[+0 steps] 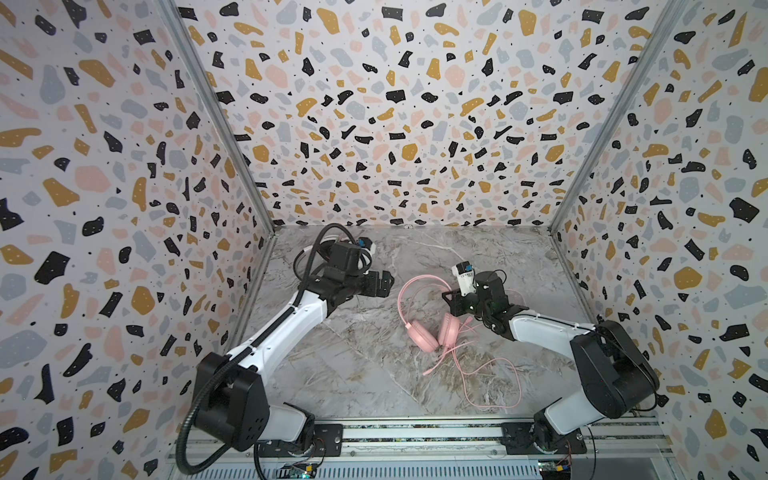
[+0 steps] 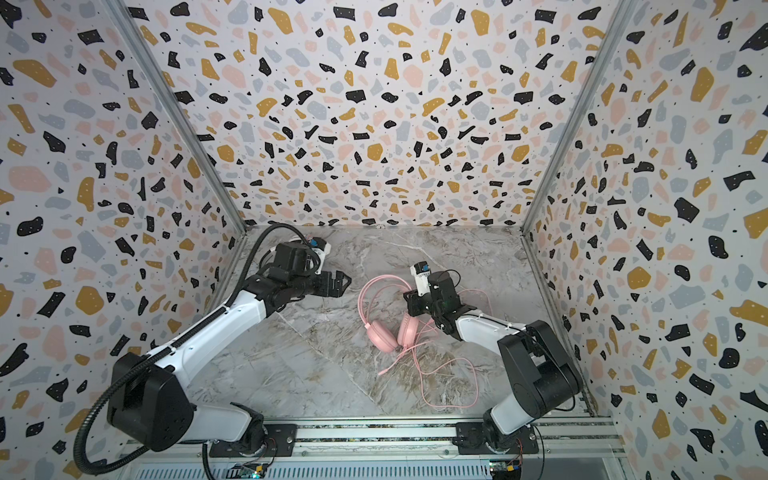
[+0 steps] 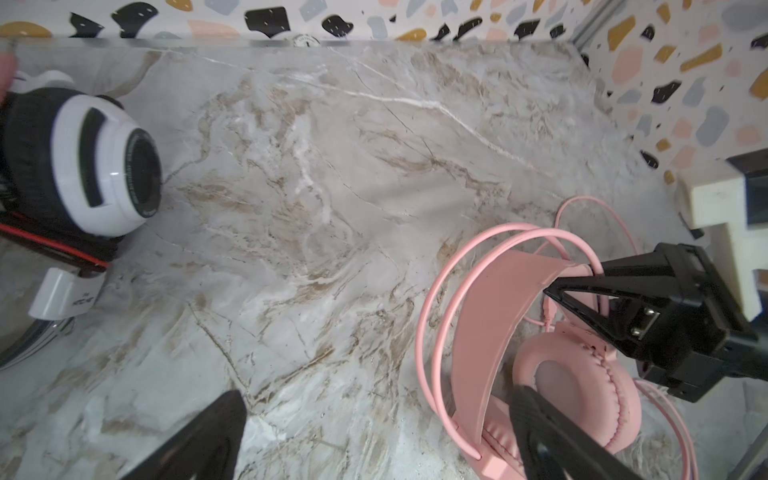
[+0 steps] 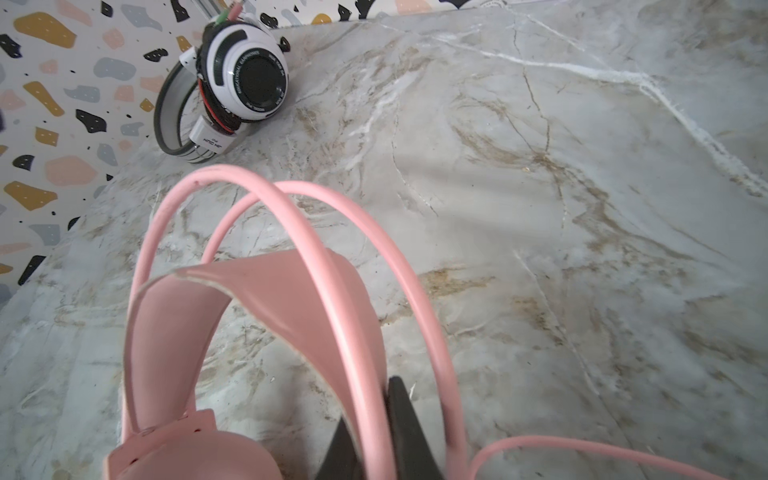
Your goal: Wrap the headphones
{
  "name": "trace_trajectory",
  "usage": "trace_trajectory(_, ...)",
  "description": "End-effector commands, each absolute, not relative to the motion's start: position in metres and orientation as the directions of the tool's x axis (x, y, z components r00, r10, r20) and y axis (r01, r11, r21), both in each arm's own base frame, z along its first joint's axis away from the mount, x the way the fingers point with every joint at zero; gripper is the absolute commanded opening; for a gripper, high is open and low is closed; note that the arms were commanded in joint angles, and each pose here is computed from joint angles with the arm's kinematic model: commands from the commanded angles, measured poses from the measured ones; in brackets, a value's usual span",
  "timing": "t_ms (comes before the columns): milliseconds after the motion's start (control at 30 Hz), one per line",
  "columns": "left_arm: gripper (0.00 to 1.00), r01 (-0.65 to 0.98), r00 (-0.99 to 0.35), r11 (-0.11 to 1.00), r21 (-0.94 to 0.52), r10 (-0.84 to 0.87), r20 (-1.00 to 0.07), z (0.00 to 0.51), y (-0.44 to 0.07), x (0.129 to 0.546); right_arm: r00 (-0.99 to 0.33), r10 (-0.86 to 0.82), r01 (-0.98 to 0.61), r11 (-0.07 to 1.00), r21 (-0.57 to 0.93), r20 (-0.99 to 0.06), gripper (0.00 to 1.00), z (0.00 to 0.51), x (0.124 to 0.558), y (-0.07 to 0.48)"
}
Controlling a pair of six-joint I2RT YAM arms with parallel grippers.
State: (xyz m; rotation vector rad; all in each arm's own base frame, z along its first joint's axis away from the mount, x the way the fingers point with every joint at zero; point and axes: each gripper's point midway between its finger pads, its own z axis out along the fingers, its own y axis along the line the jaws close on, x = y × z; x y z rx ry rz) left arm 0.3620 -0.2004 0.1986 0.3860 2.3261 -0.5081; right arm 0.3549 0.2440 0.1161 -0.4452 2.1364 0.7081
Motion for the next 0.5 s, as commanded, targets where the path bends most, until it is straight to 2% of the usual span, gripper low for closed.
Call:
trace_trajectory(0,1.00,0.486,-0.663,0.865,-0.121,0.275,-0.697,0.206,-0.213,0.362,-0.516,-0.051,-0.582,0.754,0.306,-0.855,0.12,0.141,0.355,0.256)
trace_trajectory(267,1.00,0.646,-0.576,0.764,-0.013,0.475,-0.665,0.207,-0.256,0.356,-0.530,-0.042,-0.587,0.738,0.331,-0.847,0.12,0.137,0.351,0.259)
trace_trajectory(467,1.00,0.649,-0.563,0.753,0.111,0.573,-0.596,0.190,-0.254,0.366,-0.534,-0.024,-0.598,0.718,0.357,-0.845,0.13,0.139,0.347,0.262)
